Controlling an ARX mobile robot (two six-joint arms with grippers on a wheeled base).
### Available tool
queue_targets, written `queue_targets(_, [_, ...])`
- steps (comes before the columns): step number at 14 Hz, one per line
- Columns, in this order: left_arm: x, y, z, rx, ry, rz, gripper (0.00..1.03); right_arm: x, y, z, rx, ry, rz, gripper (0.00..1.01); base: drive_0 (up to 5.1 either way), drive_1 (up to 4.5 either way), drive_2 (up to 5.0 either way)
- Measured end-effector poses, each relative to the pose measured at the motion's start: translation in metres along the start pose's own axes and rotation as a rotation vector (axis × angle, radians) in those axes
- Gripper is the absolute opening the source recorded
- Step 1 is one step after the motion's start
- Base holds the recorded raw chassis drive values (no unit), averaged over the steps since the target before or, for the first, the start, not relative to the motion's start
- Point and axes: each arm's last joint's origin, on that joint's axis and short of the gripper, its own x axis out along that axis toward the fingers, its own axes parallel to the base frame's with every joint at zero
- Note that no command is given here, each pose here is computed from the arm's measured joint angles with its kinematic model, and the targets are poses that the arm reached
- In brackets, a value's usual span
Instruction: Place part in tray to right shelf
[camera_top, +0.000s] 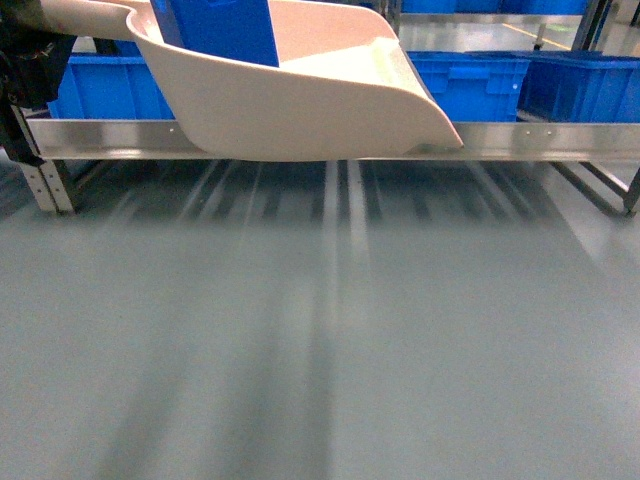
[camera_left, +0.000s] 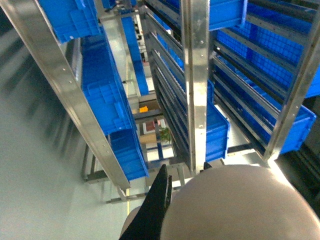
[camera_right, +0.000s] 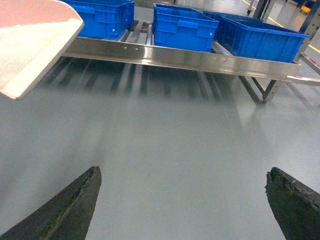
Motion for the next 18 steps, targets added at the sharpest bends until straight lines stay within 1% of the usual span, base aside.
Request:
queue_targets(4, [-0.0001, 0.0009, -0.0001, -0.001, 0.001, 0.008, 0.14, 0.0001, 0.0001, -0.0003, -0.001, 0.001, 0.0, 0.98, 0.0, 0.0, 0.0])
queue_targets(10, [-0.0001, 0.0003, 0.0, 0.0, 0.0, 0.003, 0.14, 0.0001, 0.0001, -0.0003, -0.001, 0.001, 0.0, 0.98, 0.0, 0.24, -0.2])
queue_targets(11, [-0.0001, 0.0001, -0.0001, 0.0, 0.001, 0.001, 0.14, 0.0, 0.0001, 0.0002, 0.003, -0.002, 0.0, 0.98, 3.1, 1.66, -5.0])
queue_targets(18, [-0.0002, 0.0005, 0.0005, 0.0, -0.001, 0.004, 0.14, 0.0001, 0.0001, -0.0002, -0.001, 0.001, 0.001, 0.98, 2.9, 1.83, -5.0])
